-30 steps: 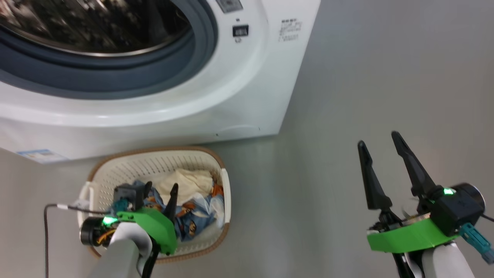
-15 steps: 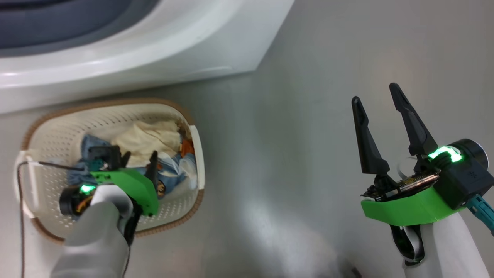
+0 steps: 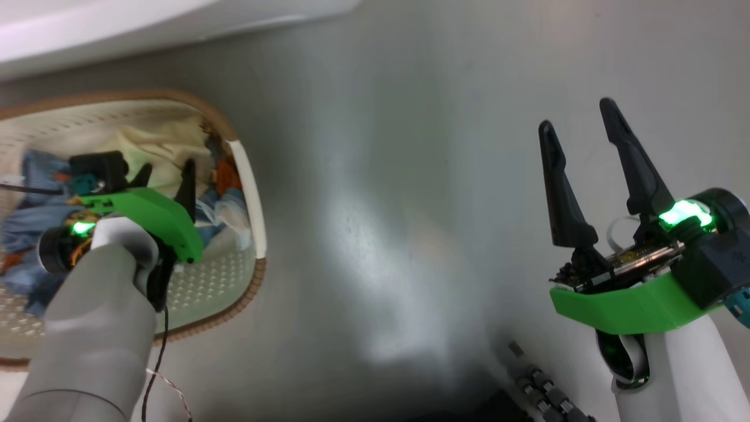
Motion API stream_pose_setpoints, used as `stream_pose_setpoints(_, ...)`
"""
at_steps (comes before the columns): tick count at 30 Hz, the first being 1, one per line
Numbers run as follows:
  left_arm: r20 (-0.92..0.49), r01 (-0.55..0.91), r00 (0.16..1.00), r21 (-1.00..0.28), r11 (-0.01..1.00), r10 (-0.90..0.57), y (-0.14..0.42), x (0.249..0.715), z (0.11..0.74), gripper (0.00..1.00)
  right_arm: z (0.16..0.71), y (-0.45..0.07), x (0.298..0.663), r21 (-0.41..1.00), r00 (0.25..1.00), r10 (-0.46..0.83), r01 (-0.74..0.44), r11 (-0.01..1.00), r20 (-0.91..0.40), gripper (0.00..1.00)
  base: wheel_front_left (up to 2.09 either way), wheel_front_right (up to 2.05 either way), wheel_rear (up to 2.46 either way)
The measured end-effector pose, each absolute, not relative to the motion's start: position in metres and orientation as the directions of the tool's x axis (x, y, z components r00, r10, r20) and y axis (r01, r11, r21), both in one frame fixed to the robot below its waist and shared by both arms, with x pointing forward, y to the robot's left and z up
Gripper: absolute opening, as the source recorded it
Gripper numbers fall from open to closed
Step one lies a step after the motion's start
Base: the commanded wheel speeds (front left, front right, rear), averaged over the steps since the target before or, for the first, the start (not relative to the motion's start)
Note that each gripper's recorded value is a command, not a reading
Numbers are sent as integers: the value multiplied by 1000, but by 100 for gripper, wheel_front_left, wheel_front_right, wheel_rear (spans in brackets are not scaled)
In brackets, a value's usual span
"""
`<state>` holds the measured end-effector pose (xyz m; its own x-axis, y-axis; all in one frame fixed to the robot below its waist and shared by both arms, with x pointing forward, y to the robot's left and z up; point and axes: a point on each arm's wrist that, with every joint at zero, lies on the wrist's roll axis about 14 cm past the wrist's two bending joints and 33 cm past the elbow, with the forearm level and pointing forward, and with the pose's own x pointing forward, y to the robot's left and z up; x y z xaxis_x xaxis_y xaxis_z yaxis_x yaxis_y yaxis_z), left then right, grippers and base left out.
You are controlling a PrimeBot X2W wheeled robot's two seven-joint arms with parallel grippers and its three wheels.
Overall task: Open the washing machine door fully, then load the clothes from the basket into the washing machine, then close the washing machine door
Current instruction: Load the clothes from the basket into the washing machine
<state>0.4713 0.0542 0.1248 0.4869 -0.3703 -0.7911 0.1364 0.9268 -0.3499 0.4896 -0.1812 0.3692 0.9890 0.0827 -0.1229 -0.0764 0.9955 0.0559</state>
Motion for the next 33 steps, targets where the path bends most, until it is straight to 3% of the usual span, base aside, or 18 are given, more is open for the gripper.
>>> stream_pose_setpoints(9,-840,81,405,-360,929,-361,52,460,85,100,349,-193,488,25,984,59,-56,998,-170,100,0,0,0)
stream_pose_setpoints(10,-842,80,399,-361,929,-362,52,460,84,87,348,-193,487,23,983,58,-55,998,-172,100,0,0,0)
stream_pose_setpoints(11,-848,81,386,-361,929,-364,51,458,82,50,348,-194,487,21,983,56,-53,998,-174,100,0,0,0)
stream_pose_setpoints(12,-850,81,380,-361,929,-364,51,457,81,30,347,-194,487,20,983,55,-53,998,-175,100,0,0,0)
stream_pose_setpoints(13,-852,80,376,-361,929,-363,51,456,80,0,347,-195,487,20,983,55,-52,998,-176,100,0,0,0)
stream_pose_setpoints(22,-857,89,379,-342,935,-349,59,457,83,0,351,-192,488,25,985,60,-57,998,-164,100,0,0,0)
stream_pose_setpoints(33,-820,146,467,-299,943,-333,73,460,115,0,375,-184,491,43,991,78,-73,996,-111,100,0,0,0)
